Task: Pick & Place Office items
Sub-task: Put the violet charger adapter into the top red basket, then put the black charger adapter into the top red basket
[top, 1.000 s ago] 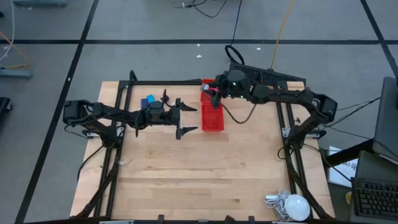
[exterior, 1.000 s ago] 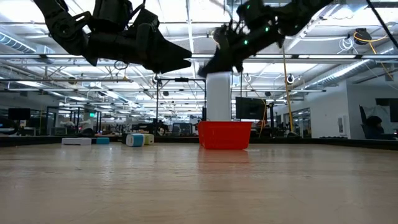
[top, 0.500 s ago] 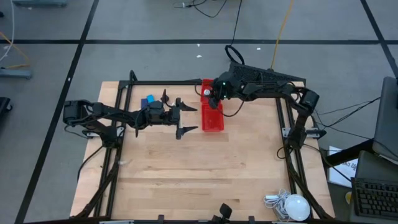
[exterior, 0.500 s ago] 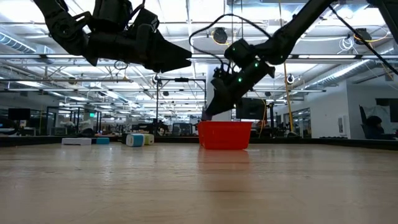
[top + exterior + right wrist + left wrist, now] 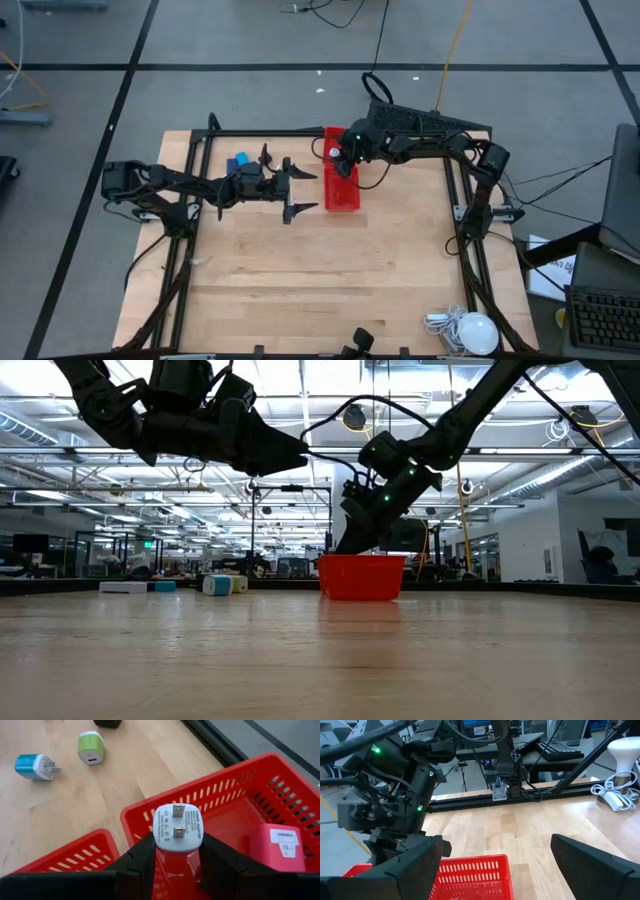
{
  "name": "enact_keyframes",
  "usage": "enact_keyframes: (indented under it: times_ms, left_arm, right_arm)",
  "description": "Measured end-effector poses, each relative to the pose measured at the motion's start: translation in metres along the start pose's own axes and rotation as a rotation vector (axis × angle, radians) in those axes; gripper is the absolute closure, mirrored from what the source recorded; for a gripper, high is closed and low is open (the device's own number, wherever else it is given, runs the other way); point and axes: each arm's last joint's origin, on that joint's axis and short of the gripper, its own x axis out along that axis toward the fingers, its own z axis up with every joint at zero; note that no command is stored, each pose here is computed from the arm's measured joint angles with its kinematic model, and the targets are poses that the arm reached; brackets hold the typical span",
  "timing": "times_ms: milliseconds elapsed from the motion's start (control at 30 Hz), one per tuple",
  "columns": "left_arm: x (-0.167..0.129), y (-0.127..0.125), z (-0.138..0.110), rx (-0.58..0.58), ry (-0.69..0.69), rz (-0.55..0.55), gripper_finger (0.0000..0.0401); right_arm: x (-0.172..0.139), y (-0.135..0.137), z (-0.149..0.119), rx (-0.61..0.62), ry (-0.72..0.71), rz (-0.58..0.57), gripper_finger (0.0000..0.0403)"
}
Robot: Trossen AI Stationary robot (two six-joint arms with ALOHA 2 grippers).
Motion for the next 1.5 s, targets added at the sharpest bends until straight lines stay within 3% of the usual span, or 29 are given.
enact_keyframes:
  times_ms: [400, 700, 1100, 1300, 1500]
  left_arm:
    - [0.0, 0.0, 0.0, -0.001, 0.0, 0.0, 0.0014]
    - [0.0, 0.0, 0.0, 0.0, 0.0, 0.0, 0.0028]
    - [0.0, 0.0, 0.0, -0.001, 0.0, 0.0, 0.0036]
    - [0.0, 0.0, 0.0, -0.002, 0.0, 0.0, 0.0036]
    - [0.0, 0.0, 0.0, -0.004, -0.001, 0.0, 0.0036]
  right_arm:
    - [0.017, -0.002, -0.015, 0.006, 0.053, 0.001, 0.0285]
    - [0.017, -0.002, -0.014, 0.005, 0.047, 0.0, 0.0284]
    - [0.016, -0.002, -0.012, -0.046, 0.037, 0.005, 0.022]
    - [-0.002, 0.001, 0.002, -0.073, -0.009, 0.005, 0.021]
    - [-0.054, 0.012, 0.029, -0.025, -0.088, 0.072, 0.0217]
